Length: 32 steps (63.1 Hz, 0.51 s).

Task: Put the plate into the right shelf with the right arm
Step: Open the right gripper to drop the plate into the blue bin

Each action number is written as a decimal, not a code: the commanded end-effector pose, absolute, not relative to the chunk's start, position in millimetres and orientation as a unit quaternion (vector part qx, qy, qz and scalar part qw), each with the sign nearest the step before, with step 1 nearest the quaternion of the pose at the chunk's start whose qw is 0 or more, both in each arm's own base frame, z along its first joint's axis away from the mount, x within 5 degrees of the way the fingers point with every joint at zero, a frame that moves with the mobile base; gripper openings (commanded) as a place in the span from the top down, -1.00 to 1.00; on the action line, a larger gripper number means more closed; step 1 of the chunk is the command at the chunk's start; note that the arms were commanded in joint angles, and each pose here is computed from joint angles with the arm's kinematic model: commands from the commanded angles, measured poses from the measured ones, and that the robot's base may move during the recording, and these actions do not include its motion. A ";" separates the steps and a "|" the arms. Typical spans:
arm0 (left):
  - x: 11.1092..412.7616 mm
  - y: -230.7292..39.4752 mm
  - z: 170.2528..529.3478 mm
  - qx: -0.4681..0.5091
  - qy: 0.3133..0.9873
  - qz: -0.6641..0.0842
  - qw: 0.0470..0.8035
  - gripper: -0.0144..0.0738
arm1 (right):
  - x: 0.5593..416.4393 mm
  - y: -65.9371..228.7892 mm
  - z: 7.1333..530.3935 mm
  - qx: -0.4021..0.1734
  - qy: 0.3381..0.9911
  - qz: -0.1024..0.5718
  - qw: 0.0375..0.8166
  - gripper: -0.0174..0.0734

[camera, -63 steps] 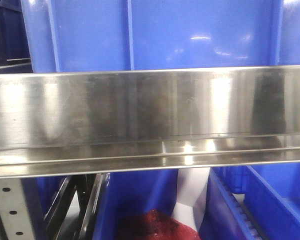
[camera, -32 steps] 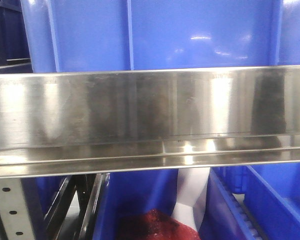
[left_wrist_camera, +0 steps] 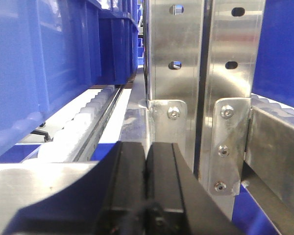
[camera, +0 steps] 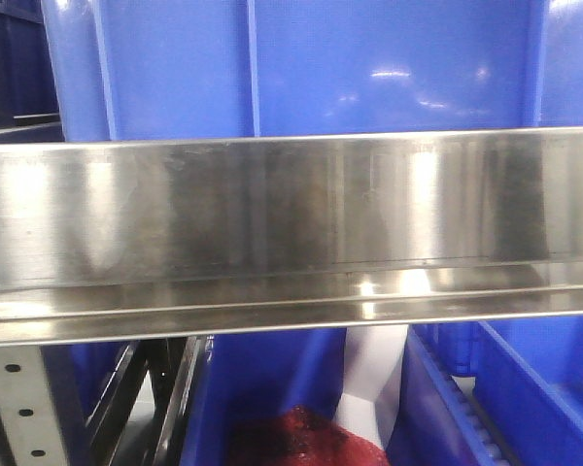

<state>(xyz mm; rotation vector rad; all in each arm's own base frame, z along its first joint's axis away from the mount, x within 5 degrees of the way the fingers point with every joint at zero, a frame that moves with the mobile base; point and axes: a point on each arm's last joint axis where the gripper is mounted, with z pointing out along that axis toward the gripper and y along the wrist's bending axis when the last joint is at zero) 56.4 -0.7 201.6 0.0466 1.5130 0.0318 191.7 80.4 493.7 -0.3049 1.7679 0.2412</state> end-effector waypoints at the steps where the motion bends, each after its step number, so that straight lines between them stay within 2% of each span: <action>1: 55.2 0.8 207.5 0.013 0.654 0.019 0.756 0.78 | 159.7 65.4 512.6 -0.125 0.728 0.115 0.664 0.46; 3: 55.2 0.8 207.5 0.013 0.654 0.019 0.756 0.78 | 150.8 61.3 510.0 -0.125 0.725 0.116 0.667 0.53; 19: 55.2 0.8 207.5 0.013 0.654 0.019 0.756 0.78 | 89.4 33.3 463.7 -0.125 0.704 0.123 0.689 0.50; 32: 55.2 0.8 207.5 0.013 0.654 0.019 0.756 0.78 | 59.7 20.1 415.2 -0.126 0.693 0.127 0.699 0.50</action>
